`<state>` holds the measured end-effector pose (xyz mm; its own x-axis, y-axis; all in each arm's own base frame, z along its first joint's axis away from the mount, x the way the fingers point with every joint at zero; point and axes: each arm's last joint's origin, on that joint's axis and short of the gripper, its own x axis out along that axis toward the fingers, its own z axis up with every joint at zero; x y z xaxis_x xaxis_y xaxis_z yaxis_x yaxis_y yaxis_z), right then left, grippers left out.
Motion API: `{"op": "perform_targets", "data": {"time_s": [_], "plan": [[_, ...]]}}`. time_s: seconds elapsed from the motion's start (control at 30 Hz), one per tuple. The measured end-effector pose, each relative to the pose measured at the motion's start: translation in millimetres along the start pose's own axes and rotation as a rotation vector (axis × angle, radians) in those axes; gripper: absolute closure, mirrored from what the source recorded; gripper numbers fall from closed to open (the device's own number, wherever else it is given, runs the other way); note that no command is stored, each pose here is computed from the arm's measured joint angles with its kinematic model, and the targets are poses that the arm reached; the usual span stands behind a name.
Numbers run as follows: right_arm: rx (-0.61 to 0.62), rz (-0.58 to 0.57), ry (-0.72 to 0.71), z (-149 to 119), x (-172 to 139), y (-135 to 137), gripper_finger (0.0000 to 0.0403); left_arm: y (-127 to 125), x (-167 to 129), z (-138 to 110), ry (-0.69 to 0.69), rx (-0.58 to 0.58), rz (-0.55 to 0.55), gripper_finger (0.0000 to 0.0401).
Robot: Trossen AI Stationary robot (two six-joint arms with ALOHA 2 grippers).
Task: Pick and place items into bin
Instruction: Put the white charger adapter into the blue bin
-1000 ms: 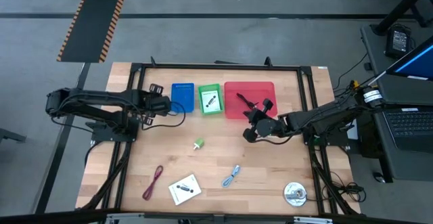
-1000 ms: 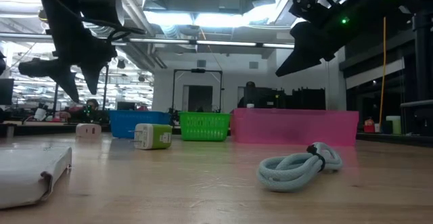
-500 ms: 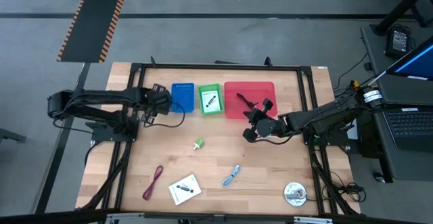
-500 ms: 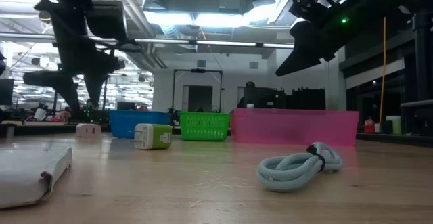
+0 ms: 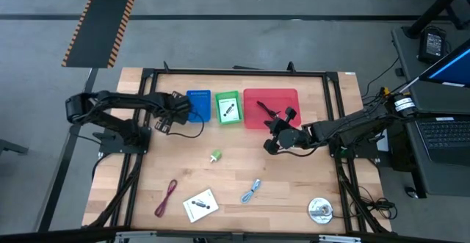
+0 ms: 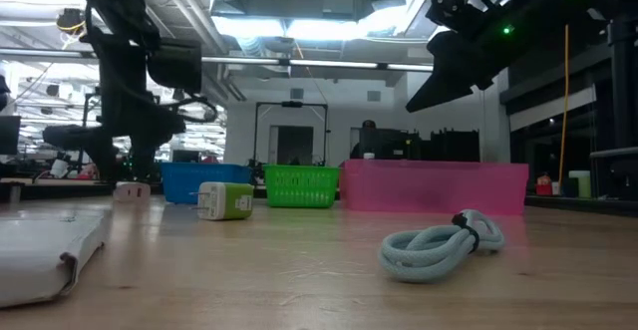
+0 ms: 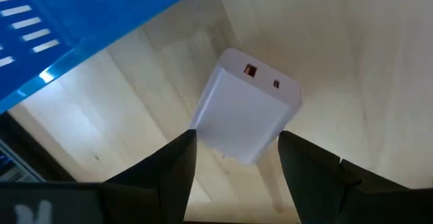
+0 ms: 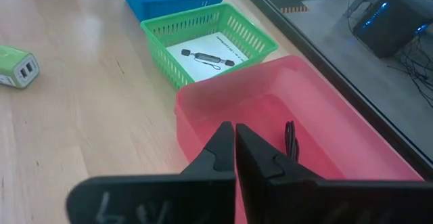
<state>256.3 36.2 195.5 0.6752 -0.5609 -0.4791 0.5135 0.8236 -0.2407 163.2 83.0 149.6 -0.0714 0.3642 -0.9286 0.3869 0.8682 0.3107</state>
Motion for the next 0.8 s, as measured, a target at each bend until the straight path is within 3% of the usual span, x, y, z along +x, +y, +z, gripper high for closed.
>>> {"op": "perform_targets", "data": {"time_s": [0.33,0.8], "plan": [[0.0,0.0,0.0,0.0,0.1,-0.1,0.0402,6.8,8.3,7.2,-0.009,-0.002,0.024,0.0198],[0.0,0.0,0.0,0.0,0.1,-0.1,0.0402,5.5,8.7,9.4,-0.096,-0.064,-0.053,0.0194]]}}
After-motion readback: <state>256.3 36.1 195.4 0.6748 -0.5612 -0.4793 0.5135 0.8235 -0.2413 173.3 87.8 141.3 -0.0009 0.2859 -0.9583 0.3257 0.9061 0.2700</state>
